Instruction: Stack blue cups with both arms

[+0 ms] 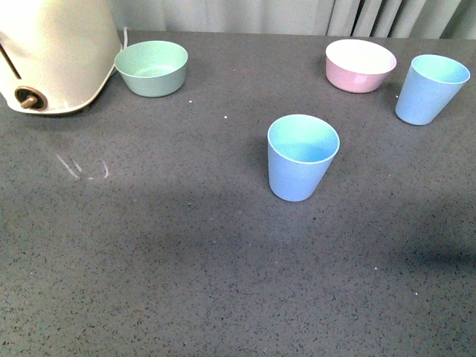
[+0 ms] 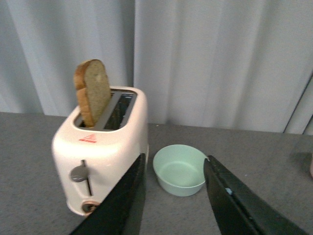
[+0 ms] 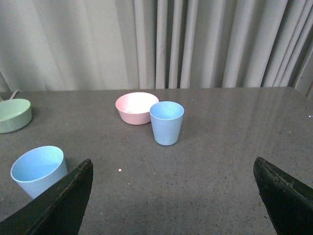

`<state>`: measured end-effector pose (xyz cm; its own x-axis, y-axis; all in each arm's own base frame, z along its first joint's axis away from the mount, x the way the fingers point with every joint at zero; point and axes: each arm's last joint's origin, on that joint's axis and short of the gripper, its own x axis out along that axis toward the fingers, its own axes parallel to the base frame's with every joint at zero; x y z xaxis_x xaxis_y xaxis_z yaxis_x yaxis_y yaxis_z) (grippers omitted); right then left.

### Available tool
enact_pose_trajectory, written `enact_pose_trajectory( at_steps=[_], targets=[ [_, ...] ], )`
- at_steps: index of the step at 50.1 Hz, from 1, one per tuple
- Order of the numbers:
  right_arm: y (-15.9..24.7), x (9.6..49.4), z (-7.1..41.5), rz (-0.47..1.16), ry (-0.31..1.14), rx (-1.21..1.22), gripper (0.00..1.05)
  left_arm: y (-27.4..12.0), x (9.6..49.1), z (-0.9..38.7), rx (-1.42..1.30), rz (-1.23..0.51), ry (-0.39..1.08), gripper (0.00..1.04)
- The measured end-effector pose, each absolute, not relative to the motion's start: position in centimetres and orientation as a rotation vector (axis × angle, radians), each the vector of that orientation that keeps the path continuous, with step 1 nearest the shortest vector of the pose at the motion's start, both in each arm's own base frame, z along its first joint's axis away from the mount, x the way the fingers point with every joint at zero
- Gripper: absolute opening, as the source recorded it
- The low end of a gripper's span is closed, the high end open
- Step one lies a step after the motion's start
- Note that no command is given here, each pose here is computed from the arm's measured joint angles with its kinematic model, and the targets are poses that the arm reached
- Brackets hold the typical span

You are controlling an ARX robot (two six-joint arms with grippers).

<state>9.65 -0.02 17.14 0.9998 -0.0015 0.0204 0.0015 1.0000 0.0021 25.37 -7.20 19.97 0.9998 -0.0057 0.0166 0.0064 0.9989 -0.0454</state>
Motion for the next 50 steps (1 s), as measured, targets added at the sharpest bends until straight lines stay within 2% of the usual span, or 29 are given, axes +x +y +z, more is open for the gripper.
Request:
enact_pose_trajectory(
  at_steps=[10,50],
  targets=[
    [0.0,9.6,17.1,-0.002,-0.02,0.002,0.96,-4.9,22.5,18.4,-0.018,-0.008,0.015,0.02],
    [0.0,9.6,17.1,-0.002,-0.02,0.002,0.96,-0.1,15.1,16.4,-0.011,0.003,0.01,0.02]
  ],
)
